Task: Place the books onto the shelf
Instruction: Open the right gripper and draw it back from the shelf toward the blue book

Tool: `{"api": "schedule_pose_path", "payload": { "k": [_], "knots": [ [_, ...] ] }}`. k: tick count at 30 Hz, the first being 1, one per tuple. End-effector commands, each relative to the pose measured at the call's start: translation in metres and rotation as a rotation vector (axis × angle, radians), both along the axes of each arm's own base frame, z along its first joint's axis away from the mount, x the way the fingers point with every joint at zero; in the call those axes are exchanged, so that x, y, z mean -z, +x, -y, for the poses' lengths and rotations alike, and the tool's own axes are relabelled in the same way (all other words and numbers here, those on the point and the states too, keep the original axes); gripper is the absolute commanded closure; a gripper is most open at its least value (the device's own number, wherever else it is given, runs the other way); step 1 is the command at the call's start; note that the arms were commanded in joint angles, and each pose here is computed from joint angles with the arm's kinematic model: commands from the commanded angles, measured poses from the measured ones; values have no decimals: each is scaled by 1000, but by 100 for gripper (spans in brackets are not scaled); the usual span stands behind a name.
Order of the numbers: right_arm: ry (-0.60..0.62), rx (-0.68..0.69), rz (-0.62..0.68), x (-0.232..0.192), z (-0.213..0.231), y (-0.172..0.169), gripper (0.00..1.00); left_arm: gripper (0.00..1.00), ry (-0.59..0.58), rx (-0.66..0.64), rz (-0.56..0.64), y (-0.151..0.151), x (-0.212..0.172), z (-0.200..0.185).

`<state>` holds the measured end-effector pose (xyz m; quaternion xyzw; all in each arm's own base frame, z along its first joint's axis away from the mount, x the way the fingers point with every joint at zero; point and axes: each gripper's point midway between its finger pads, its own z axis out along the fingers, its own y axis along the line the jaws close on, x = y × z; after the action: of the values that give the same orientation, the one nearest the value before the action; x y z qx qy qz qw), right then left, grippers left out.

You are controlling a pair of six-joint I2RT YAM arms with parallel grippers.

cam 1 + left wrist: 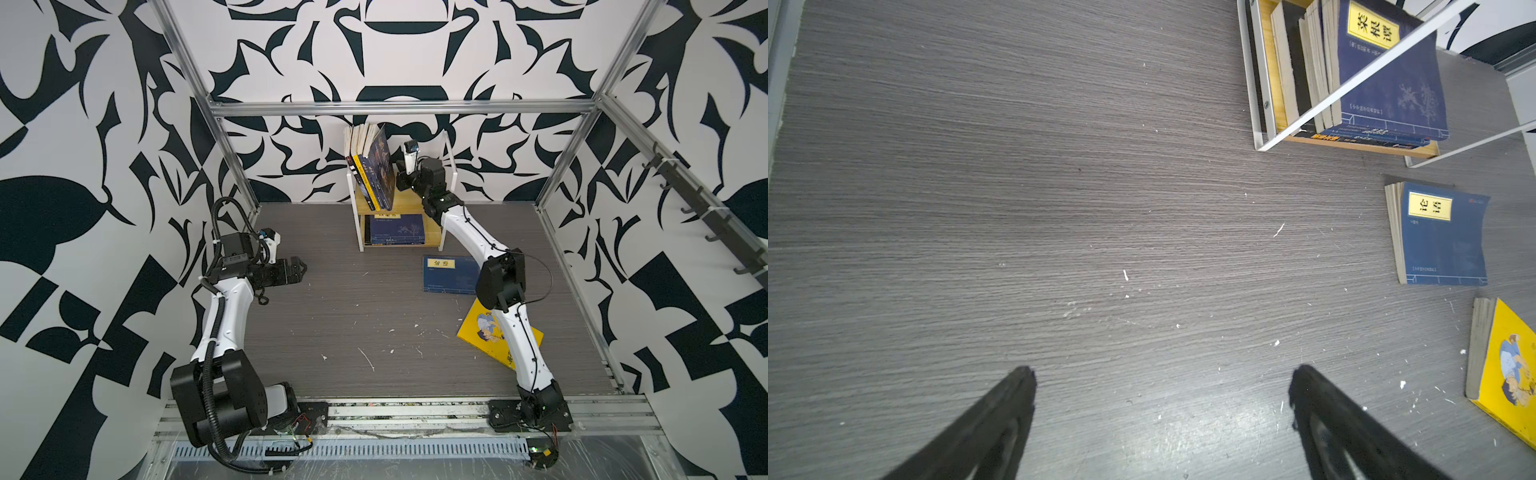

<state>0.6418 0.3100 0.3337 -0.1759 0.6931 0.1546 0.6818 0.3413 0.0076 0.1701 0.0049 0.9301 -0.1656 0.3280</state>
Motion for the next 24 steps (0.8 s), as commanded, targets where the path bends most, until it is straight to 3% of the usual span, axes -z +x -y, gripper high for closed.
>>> {"api": "schedule_pose_path", "payload": {
  "k": [1, 8, 11, 17, 24],
  "knots": [
    [121, 70, 208, -132, 33, -46, 100, 0, -20, 16, -5, -7, -3, 6],
    [102, 104, 200, -163, 63, -91, 98, 1, -40, 24, 5, -6, -7, 9],
    [89, 126, 195, -166, 77, -112, 89, 1, -62, 23, -1, -4, -7, 11],
    [104, 252, 147, -156, 132, -131, 62, 1, -79, 17, -8, -2, -7, 12],
    [184, 449, 15, -116, 219, -139, 46, 1, -81, 11, -19, -2, -4, 11]
  ]
}}
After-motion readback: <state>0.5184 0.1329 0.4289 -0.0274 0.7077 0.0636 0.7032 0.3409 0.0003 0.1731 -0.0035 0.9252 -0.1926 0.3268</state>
